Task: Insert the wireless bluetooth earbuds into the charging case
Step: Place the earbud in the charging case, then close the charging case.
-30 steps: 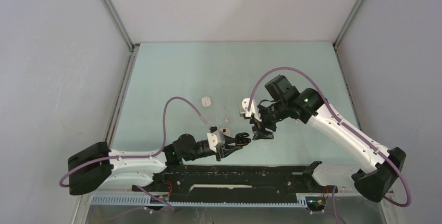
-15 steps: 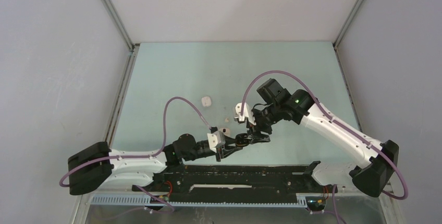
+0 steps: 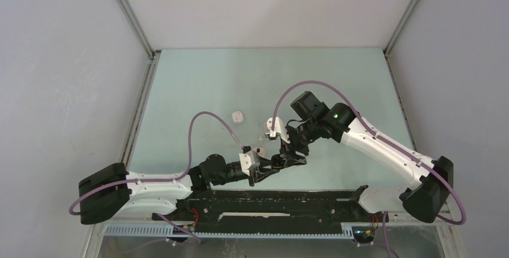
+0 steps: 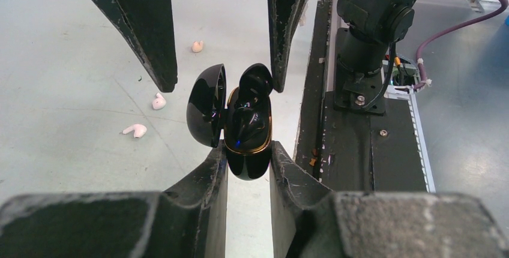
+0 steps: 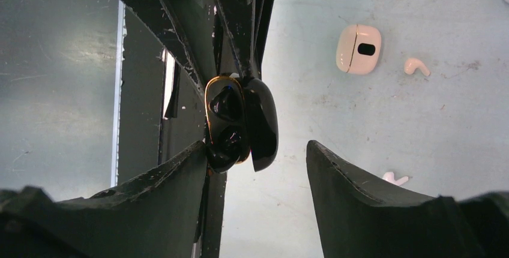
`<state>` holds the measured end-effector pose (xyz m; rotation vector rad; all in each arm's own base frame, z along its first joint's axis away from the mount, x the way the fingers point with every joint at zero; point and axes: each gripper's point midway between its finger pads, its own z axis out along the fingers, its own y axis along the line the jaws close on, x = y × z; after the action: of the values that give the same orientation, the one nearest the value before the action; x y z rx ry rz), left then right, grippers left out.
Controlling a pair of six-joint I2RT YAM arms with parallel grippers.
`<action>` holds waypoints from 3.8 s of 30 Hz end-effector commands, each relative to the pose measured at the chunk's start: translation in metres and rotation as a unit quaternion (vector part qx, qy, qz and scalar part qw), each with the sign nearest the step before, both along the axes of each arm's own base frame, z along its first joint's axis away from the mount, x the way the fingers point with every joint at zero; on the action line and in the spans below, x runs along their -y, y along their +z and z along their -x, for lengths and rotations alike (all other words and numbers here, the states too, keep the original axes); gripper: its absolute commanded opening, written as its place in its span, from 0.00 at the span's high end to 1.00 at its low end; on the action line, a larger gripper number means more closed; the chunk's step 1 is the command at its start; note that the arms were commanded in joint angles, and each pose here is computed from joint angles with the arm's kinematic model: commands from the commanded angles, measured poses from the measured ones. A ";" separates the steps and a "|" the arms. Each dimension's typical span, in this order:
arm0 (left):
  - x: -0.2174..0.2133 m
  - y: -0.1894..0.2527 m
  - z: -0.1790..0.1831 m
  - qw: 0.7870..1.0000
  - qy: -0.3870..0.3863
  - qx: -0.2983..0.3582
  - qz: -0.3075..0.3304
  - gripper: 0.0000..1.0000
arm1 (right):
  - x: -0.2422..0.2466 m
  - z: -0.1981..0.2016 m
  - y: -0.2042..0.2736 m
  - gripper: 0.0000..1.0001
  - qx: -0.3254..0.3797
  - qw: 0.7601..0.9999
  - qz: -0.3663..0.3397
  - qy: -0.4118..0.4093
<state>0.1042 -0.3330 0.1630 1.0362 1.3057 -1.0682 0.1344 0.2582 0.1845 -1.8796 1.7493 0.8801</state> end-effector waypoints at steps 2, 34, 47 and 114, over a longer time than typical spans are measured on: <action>0.011 0.033 0.004 0.999 -0.019 0.016 0.043 1.00 | -0.014 -0.011 0.005 0.36 0.014 1.000 -0.021 -0.011; 0.007 0.029 0.002 0.999 -0.009 0.010 0.051 1.00 | -0.003 -0.007 0.014 0.23 -0.084 0.994 -0.061 -0.028; 0.003 0.012 -0.018 0.998 0.048 -0.031 0.035 1.00 | 0.011 0.004 0.015 0.21 0.016 0.999 0.006 -0.044; 0.028 -0.006 -0.045 0.995 0.058 -0.086 0.000 1.00 | 0.060 -0.023 0.013 0.11 0.019 0.970 -0.196 -0.140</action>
<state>0.1595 -0.3535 0.1462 0.8640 1.5388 -1.0171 0.1447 0.1950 0.2009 -1.3874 1.6106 0.9862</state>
